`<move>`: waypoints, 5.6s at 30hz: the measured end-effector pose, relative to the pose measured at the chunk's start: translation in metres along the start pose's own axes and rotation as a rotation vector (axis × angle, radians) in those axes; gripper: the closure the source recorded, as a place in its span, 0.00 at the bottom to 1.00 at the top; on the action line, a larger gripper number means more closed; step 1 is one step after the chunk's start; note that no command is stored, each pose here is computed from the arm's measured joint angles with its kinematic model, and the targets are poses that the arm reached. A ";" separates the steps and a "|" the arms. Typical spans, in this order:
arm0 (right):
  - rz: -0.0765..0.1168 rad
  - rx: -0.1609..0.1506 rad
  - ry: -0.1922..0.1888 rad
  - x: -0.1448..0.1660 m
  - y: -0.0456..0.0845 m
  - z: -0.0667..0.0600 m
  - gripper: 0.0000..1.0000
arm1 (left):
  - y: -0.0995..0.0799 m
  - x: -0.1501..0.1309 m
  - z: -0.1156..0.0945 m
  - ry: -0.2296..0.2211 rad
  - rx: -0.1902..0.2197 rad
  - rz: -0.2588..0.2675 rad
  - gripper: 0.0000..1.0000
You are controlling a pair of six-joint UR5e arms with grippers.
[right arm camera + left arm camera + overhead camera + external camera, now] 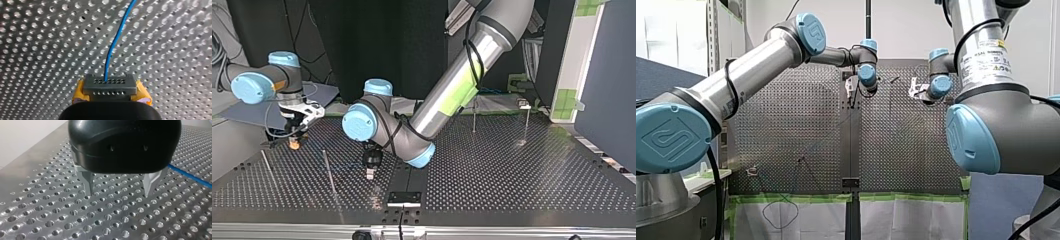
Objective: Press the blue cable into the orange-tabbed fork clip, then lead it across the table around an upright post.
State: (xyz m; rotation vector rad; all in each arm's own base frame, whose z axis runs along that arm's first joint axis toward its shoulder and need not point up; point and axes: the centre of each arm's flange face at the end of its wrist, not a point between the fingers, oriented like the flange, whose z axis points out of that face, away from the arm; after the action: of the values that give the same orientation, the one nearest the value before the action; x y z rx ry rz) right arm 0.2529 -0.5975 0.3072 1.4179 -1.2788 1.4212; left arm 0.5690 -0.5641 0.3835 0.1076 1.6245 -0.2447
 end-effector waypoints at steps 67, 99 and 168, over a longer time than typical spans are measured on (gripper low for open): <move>0.019 -0.155 -0.188 -0.209 0.061 0.033 1.00 | 0.001 -0.004 0.000 -0.010 -0.013 -0.001 0.00; 0.039 -0.265 -0.215 -0.275 0.147 0.038 1.00 | 0.003 -0.004 -0.001 -0.004 -0.033 0.010 0.00; 0.269 -0.085 -0.145 -0.307 0.149 0.052 1.00 | -0.010 0.003 -0.030 0.135 0.034 -0.108 0.00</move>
State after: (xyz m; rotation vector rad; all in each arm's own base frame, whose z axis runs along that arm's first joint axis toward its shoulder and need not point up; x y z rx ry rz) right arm 0.1562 -0.6384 -0.0221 1.3504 -1.6540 1.4380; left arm 0.5378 -0.5673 0.3830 0.0630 1.7631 -0.3543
